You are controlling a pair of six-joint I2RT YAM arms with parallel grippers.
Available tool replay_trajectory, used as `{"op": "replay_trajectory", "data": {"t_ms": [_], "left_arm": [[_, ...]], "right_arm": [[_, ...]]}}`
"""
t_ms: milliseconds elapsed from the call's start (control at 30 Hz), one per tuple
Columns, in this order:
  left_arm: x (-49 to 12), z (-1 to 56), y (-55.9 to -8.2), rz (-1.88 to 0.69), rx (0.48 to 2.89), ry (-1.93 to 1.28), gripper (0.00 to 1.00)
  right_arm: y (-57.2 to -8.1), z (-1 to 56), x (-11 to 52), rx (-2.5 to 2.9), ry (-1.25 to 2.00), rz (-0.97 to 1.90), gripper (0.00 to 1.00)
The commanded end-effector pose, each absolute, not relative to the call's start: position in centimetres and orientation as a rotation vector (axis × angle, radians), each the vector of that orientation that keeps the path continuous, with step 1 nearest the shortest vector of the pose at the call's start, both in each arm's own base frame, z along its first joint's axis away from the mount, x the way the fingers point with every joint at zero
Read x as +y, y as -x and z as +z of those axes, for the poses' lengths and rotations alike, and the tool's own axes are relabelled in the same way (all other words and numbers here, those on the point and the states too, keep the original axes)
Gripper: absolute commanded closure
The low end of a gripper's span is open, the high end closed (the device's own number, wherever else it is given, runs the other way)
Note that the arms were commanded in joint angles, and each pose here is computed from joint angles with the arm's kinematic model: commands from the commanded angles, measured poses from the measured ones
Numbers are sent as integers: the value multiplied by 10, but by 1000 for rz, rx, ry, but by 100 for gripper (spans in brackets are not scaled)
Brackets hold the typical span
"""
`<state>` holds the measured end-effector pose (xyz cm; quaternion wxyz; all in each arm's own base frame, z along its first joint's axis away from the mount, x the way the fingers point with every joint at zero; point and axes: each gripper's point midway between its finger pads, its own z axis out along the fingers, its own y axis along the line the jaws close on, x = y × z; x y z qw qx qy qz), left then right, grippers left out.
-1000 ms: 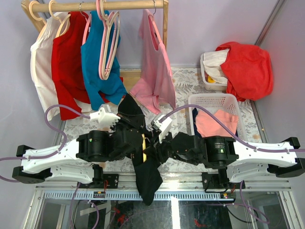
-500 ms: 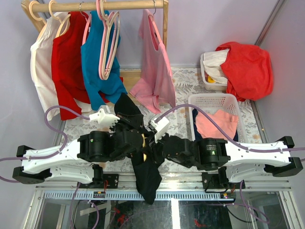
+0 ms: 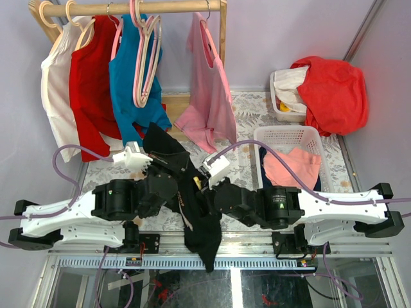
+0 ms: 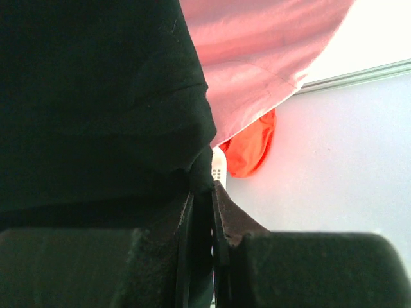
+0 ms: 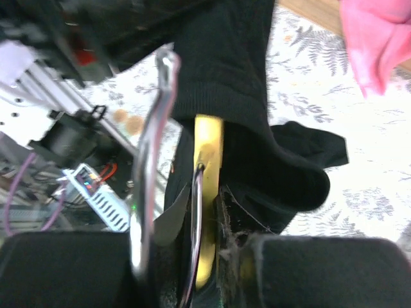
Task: Place the t-shirt on the hanger
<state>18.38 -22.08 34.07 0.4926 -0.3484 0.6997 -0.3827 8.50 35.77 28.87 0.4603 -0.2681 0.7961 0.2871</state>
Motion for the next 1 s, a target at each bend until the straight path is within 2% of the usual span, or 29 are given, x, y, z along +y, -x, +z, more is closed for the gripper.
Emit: {"op": "replay_trajectory", "data": {"t_ms": [0, 100, 200, 300, 400, 600, 700, 800, 967], "left_arm": [[-229, 366, -184, -1049, 1632, 874, 100], [-225, 374, -184, -989, 1646, 776, 100], [-218, 380, -184, -909, 1657, 664, 85], [-209, 390, -183, -865, 1649, 578, 77], [-198, 402, -182, -851, 1625, 524, 64], [-183, 438, -184, -789, 1574, 439, 49], [-179, 436, -184, -717, 1603, 403, 45], [-177, 420, -182, -669, 1641, 328, 34], [-170, 394, -174, -679, 1649, 187, 26]], "right_arm": [[-94, 299, 342, 1913, 628, 684, 96], [-89, 311, 328, 1906, 654, 724, 100], [-80, 321, 310, 1923, 699, 762, 100], [-73, 326, 290, 1948, 721, 789, 100], [-68, 328, 276, 1974, 739, 801, 100], [-66, 322, 254, 1995, 753, 787, 100], [-65, 321, 244, 1997, 753, 796, 100], [-64, 323, 234, 1991, 761, 807, 100], [-52, 319, 219, 1997, 798, 886, 100]]}}
